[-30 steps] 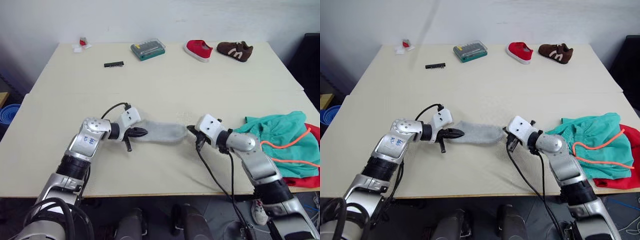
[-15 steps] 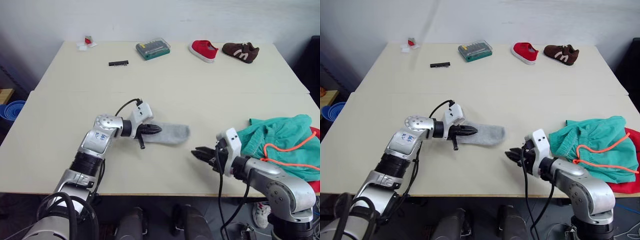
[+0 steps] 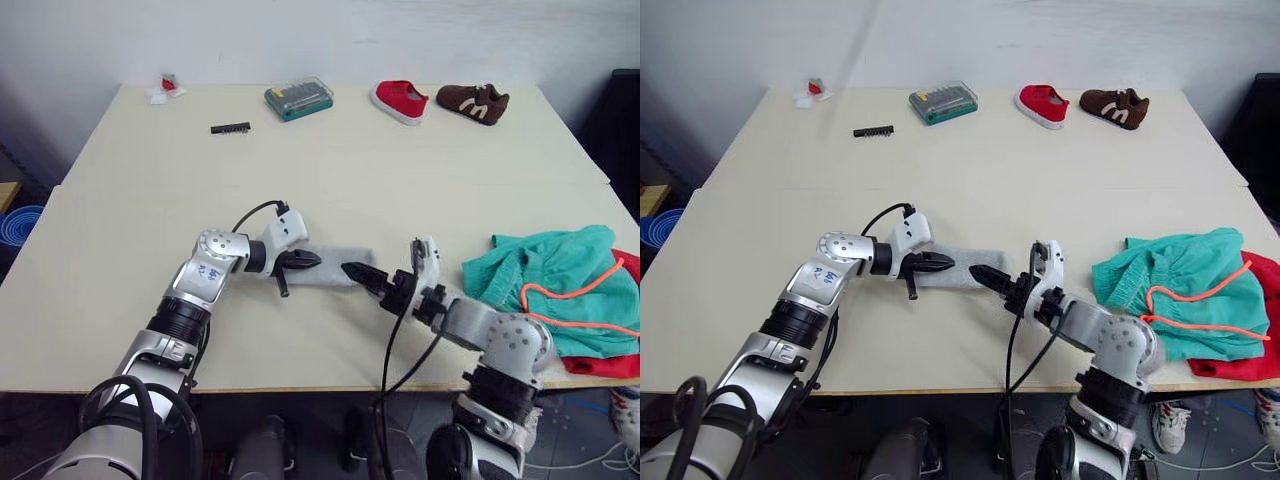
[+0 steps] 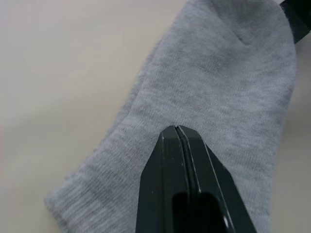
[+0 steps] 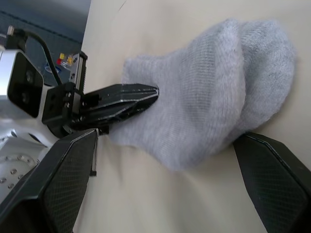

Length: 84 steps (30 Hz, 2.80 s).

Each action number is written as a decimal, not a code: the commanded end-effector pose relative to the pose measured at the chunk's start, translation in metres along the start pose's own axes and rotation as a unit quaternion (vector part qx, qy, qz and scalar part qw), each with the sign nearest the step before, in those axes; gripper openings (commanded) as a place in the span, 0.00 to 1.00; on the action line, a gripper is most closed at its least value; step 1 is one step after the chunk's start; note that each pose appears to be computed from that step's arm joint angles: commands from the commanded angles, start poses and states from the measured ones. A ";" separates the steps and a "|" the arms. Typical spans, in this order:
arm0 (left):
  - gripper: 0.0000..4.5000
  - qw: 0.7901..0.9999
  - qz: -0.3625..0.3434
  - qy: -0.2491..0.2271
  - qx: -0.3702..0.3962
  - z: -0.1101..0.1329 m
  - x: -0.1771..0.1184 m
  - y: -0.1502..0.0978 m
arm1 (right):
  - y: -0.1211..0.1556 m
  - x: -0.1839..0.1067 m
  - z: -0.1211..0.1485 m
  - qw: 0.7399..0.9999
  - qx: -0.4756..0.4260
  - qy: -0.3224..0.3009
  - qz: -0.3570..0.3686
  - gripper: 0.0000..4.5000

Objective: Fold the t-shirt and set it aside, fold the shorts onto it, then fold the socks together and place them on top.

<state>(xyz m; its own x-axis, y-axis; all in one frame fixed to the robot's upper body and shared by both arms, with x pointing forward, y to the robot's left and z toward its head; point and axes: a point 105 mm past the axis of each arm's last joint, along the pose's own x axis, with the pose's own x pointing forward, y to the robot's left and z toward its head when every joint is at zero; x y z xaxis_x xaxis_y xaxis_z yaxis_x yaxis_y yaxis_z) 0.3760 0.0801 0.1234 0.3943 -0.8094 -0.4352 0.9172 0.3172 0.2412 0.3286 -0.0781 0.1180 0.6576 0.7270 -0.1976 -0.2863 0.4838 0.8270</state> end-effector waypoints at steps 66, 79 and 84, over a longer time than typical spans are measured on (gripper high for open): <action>0.00 0.981 0.164 -0.082 -0.062 0.028 -0.079 0.037 | 0.063 0.055 -0.005 0.913 -0.390 0.057 0.101 0.00; 0.00 0.986 0.112 -0.102 -0.075 0.071 -0.055 0.026 | 0.053 0.085 -0.025 0.799 -0.590 0.097 0.065 0.00; 0.00 0.990 0.101 -0.036 -0.087 0.047 -0.047 0.020 | 0.056 0.093 -0.020 0.769 -0.631 0.091 0.051 0.00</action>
<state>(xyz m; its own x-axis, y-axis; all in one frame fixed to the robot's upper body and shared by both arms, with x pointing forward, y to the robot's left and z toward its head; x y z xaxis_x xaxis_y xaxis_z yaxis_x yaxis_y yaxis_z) 0.3741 0.0947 0.1896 0.5573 -0.7738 -0.3012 0.8282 0.5436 0.1360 0.3577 0.0236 0.1297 0.5013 0.7943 -0.3432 -0.8640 0.4377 -0.2489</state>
